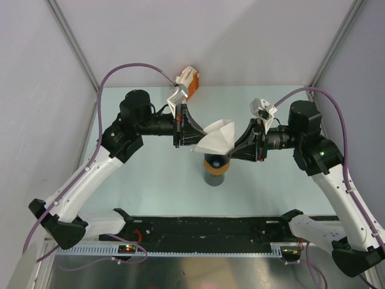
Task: Place the coffee filter in the dripper
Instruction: Adjust the coffee filter.
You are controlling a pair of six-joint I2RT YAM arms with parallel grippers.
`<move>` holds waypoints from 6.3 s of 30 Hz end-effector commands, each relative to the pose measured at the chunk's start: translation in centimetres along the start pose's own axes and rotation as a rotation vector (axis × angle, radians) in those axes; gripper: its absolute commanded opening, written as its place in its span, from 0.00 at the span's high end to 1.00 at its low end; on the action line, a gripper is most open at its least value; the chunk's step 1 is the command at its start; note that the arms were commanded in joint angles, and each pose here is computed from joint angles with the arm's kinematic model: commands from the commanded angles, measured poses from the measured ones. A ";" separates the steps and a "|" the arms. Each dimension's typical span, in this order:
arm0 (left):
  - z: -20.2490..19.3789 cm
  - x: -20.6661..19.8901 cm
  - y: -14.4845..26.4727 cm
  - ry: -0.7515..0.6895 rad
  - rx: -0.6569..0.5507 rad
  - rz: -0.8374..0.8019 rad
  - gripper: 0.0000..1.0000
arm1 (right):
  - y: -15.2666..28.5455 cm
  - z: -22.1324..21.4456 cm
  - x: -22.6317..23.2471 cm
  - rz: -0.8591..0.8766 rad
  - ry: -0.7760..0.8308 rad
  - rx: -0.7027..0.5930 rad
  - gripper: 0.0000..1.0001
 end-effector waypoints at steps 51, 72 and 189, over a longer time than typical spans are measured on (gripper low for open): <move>-1.3 -3.1 0.3 -0.038 0.011 -0.153 0.94 | -2.1 0.6 0.6 0.123 -0.077 -0.003 0.95; 2.7 1.4 0.4 0.351 -0.247 0.165 1.00 | 3.1 1.8 -6.8 -0.594 0.437 0.123 0.21; 0.4 -0.8 0.4 -0.332 -0.013 0.098 0.28 | -2.2 1.0 -0.4 -0.021 0.299 0.169 0.66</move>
Point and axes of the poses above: each gripper's point midway between its finger pads, its own y axis back along the fingers, its own x axis along the line the jaws close on, z = x × y, the point moved 4 cm from there along y, back along the fingers, and after that the axes turned 1 degree about y, right-handed, at the moved point
